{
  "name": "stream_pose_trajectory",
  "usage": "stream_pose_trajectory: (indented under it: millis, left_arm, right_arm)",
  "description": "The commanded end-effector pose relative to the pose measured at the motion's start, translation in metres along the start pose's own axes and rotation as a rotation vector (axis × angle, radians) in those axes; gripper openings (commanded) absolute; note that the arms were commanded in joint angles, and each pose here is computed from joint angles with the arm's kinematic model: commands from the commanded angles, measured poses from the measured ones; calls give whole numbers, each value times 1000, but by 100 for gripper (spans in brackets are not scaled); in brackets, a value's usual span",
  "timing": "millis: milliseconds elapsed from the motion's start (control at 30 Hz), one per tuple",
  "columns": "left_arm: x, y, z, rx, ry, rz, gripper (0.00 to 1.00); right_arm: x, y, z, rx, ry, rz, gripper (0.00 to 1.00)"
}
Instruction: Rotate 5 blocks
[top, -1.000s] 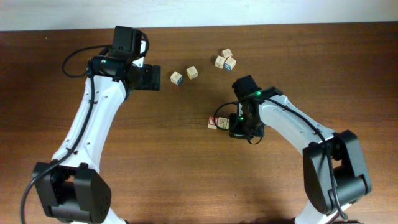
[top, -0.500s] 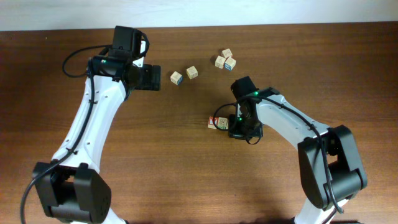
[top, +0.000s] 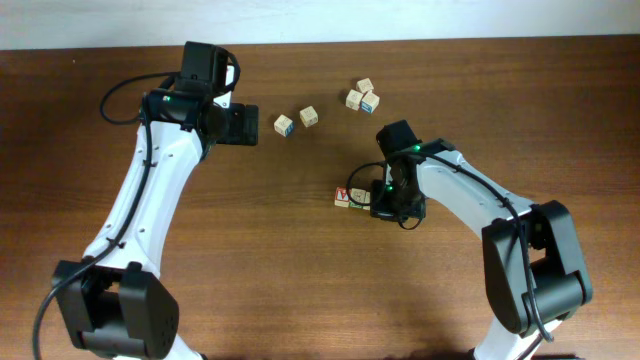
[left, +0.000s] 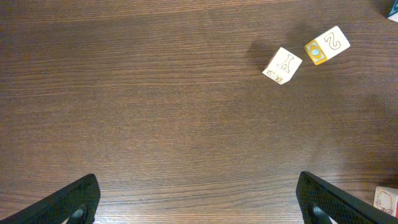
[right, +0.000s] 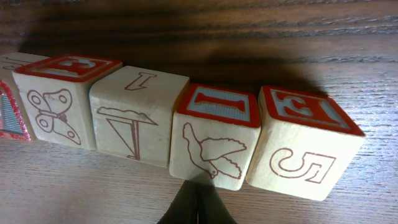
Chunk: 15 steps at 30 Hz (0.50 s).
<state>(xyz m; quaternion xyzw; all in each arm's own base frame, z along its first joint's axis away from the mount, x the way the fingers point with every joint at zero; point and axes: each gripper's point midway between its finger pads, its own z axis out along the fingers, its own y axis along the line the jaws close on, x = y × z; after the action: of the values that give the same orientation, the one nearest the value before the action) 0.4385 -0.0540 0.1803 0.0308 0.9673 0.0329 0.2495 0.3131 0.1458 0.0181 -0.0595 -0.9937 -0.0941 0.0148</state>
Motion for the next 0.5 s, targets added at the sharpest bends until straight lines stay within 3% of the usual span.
stream_pose_trajectory:
  millis: [0,267,467]
  left_arm:
    - [-5,4,-2,-9,-11,-23,99]
    - [-5,4,-2,-9,-11,-24,99]
    - [-5,4,-2,-9,-11,-24,99]
  right_arm:
    - [2,-5,5,16,11,12,4]
    - [1,-1,-5,3,2,9,4]
    - [-17,3,-61,-40,-141,13,4]
